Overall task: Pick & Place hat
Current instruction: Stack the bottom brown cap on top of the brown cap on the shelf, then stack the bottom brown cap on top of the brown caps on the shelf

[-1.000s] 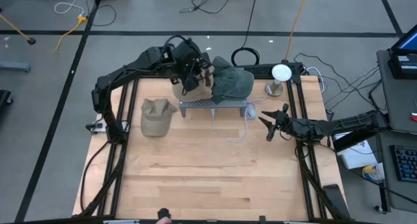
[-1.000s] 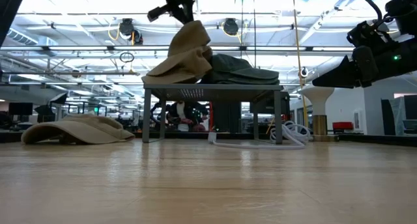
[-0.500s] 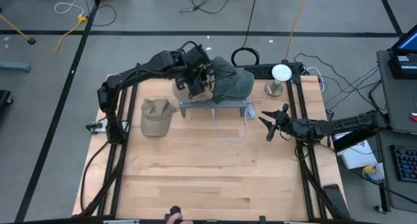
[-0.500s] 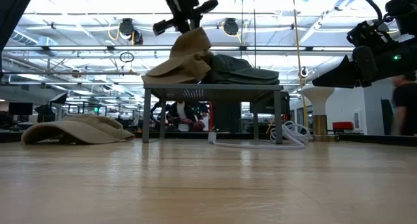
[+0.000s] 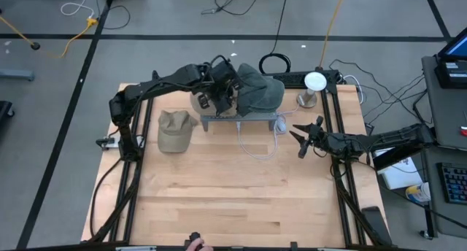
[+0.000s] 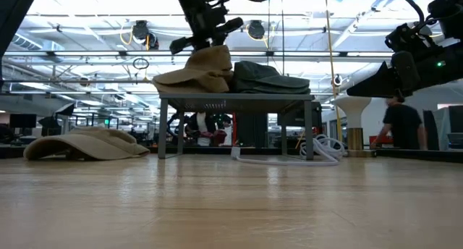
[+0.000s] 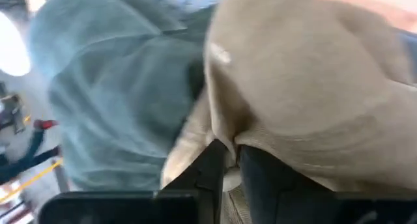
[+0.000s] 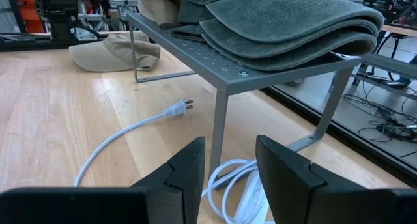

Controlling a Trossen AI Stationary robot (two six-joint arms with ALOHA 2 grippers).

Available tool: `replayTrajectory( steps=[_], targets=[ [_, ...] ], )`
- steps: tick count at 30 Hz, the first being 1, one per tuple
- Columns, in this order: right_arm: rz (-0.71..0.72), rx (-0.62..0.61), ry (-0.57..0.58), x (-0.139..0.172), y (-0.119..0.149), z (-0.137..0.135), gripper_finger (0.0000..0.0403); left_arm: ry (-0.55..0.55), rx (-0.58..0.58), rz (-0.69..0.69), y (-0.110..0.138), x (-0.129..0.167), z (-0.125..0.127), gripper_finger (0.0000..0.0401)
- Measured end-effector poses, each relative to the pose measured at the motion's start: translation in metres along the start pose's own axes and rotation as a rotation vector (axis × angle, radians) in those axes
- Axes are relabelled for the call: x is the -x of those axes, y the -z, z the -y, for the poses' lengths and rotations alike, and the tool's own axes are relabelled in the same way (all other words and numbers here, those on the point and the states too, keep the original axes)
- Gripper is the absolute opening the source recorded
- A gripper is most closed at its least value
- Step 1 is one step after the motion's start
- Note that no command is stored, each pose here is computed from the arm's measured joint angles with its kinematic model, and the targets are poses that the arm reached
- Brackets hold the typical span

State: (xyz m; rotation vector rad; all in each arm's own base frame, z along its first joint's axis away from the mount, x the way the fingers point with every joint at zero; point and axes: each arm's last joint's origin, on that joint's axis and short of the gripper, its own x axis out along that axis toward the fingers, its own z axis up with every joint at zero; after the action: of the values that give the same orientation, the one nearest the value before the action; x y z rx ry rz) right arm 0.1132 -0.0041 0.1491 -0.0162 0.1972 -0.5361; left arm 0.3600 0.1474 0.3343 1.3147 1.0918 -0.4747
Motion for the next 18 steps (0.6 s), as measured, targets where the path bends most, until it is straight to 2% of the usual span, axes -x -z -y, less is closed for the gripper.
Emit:
replayTrajectory(
  steps=[7, 18],
  targets=[
    [0.000, 0.000, 0.000, 0.000, 0.000, 0.000, 0.0130, -0.089, 0.166, -0.036, 0.002, 0.003, -0.008, 0.0085],
    [0.000, 0.000, 0.000, 0.000, 0.000, 0.000, 0.0130, -0.154, 0.278, -0.023, 0.004, 0.034, -0.006, 0.0166]
  ],
)
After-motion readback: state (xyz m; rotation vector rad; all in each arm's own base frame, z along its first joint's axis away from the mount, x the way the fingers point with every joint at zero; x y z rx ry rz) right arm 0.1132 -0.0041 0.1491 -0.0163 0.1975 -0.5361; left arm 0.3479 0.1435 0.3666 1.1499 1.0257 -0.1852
